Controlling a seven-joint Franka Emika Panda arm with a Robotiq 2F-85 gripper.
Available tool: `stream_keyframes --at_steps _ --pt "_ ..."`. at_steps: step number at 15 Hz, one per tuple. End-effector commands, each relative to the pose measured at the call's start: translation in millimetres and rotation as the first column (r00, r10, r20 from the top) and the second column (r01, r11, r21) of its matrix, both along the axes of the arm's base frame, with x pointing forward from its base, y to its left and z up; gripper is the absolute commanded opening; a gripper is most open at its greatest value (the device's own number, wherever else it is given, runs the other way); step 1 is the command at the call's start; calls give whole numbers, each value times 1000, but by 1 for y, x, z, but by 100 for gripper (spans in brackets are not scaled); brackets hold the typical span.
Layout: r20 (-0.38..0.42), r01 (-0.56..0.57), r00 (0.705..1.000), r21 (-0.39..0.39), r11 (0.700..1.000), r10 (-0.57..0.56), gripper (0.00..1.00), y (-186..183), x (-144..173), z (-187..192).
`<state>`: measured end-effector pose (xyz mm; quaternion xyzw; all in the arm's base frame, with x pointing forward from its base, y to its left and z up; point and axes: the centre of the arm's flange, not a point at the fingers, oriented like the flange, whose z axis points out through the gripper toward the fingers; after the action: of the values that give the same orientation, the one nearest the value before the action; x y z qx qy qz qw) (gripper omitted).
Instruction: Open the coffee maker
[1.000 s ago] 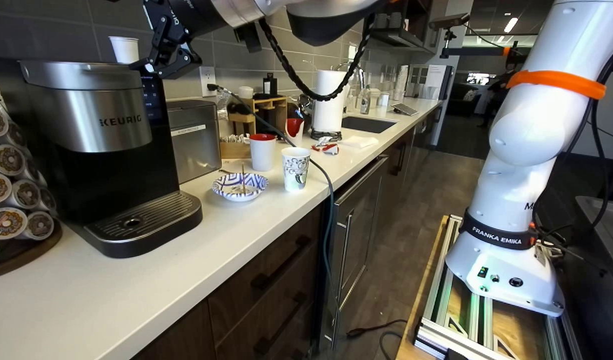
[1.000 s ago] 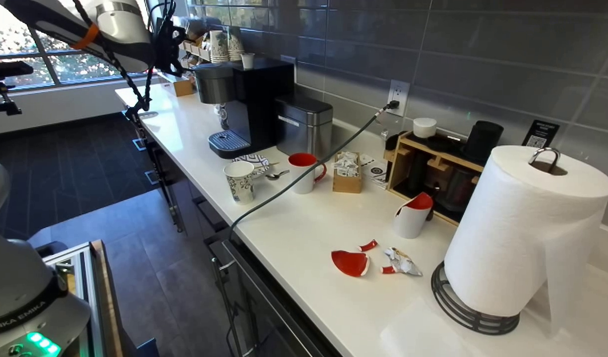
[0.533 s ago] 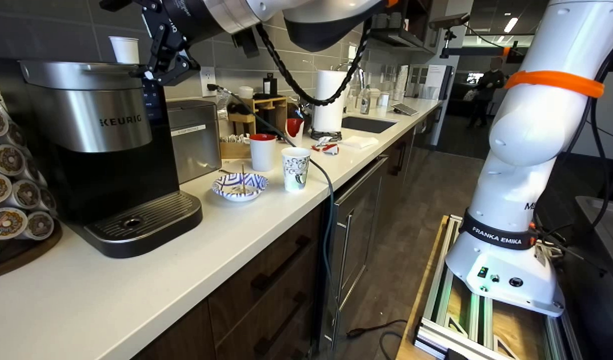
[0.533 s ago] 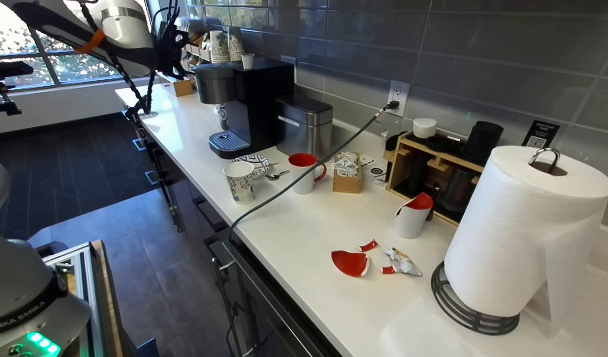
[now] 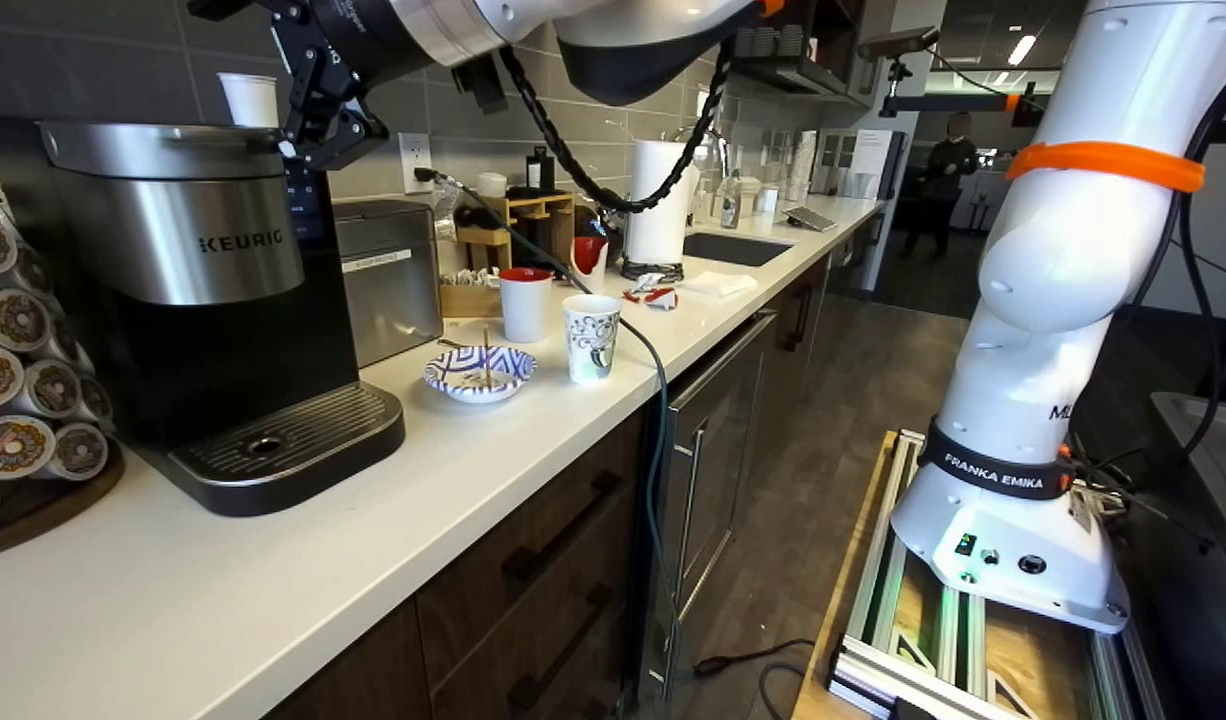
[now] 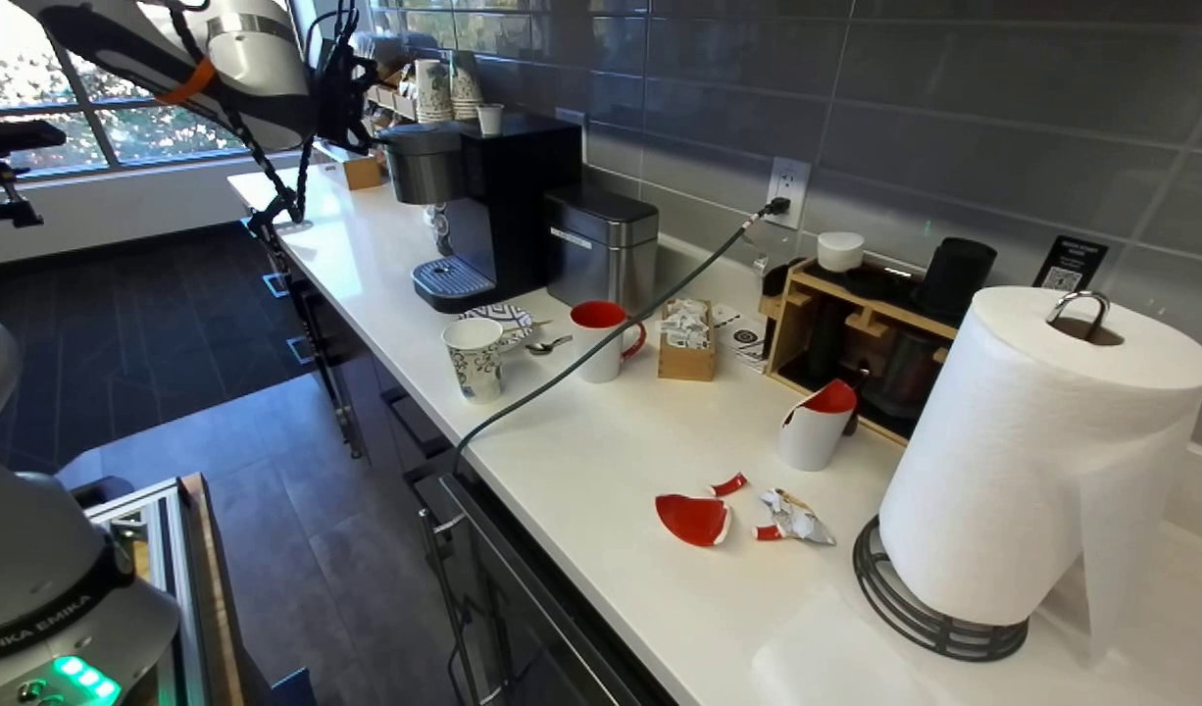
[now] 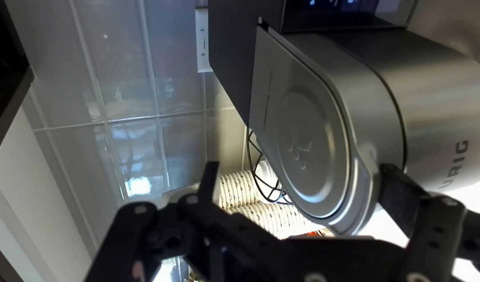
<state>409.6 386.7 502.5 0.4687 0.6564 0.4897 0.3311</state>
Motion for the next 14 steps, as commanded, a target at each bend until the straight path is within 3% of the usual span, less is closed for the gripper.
stream_keyframes --at_steps 1,9,14 --pt "61 16 998 -16 1000 -15 100 8 -2 20" --pt "162 41 986 -40 998 -35 100 9 10 64" --pt "153 44 988 -86 995 -30 100 13 51 85"
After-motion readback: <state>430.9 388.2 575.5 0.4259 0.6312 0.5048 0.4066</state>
